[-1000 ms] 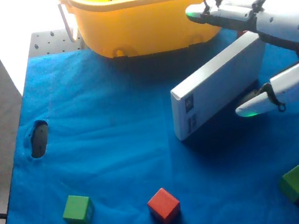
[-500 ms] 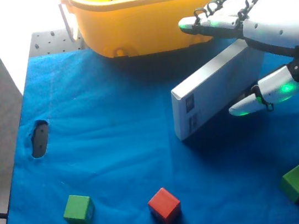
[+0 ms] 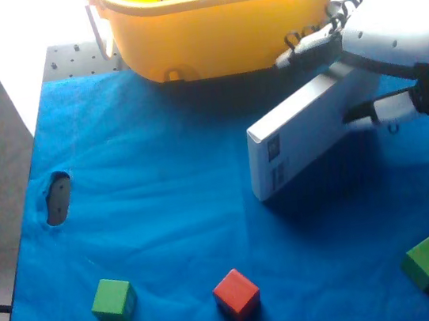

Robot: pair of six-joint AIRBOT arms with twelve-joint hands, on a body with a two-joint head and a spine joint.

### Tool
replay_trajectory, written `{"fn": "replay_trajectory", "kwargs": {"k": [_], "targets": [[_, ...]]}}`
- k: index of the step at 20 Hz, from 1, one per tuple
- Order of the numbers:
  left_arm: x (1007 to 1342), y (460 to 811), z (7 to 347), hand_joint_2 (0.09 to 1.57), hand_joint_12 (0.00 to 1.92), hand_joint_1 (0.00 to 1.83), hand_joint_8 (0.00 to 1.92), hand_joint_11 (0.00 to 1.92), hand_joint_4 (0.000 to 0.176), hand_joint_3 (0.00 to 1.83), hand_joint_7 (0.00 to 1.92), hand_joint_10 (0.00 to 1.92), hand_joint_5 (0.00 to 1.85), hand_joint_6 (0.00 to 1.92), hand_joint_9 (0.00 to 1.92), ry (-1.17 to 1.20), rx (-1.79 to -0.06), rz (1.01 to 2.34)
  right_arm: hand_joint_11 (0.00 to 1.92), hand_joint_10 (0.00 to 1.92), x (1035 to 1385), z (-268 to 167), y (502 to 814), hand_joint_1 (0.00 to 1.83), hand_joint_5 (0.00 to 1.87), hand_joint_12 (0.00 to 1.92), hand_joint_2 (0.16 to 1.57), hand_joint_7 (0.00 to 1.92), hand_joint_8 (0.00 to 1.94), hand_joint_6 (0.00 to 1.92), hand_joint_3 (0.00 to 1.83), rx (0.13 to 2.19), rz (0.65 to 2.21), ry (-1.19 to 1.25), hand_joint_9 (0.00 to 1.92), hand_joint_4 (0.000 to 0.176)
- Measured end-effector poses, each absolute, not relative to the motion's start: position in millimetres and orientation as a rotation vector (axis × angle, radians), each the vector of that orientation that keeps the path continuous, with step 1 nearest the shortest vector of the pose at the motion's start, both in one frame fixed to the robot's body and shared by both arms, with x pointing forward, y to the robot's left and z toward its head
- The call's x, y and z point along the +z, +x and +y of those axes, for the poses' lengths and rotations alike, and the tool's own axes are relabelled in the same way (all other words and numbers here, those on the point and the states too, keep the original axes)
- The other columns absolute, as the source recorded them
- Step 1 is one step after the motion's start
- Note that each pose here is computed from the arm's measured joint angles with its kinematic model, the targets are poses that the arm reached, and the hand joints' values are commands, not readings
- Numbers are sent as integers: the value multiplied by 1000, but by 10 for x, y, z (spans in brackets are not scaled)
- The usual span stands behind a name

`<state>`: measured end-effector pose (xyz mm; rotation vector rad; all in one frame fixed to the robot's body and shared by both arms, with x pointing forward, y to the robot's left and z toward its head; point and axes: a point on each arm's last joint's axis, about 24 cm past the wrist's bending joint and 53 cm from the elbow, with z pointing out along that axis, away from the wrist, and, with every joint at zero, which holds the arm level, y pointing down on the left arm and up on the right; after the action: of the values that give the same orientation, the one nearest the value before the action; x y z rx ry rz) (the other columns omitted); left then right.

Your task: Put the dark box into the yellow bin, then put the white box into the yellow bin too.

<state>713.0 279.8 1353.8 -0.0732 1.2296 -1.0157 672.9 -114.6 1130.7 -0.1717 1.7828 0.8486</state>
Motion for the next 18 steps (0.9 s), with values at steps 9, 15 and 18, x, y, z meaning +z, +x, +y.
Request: {"fn": "replay_trajectory", "kwargs": {"k": [9,15,18], "targets": [[13449,7098,2799,800,479,1010,0,0,175,0,263,0,305,0,242,-69,-1000,1248,1017,816,11325,-1181,6788,1284,969,1311,1085,1146,923,809,2,851,1772,-144,1203,0],[13363,7108,2973,831,352,983,0,0,170,1,195,0,210,0,187,-99,-955,1268,915,1320,11578,-1111,6831,1277,986,1660,1108,1051,1148,697,0,882,1718,-131,1066,0],[13166,7140,3124,809,350,993,6,0,126,0,189,7,164,3,191,-152,-917,1310,958,1106,11819,-1001,6839,1279,968,1437,1103,1085,1076,729,0,929,1643,-128,1125,0]]}}
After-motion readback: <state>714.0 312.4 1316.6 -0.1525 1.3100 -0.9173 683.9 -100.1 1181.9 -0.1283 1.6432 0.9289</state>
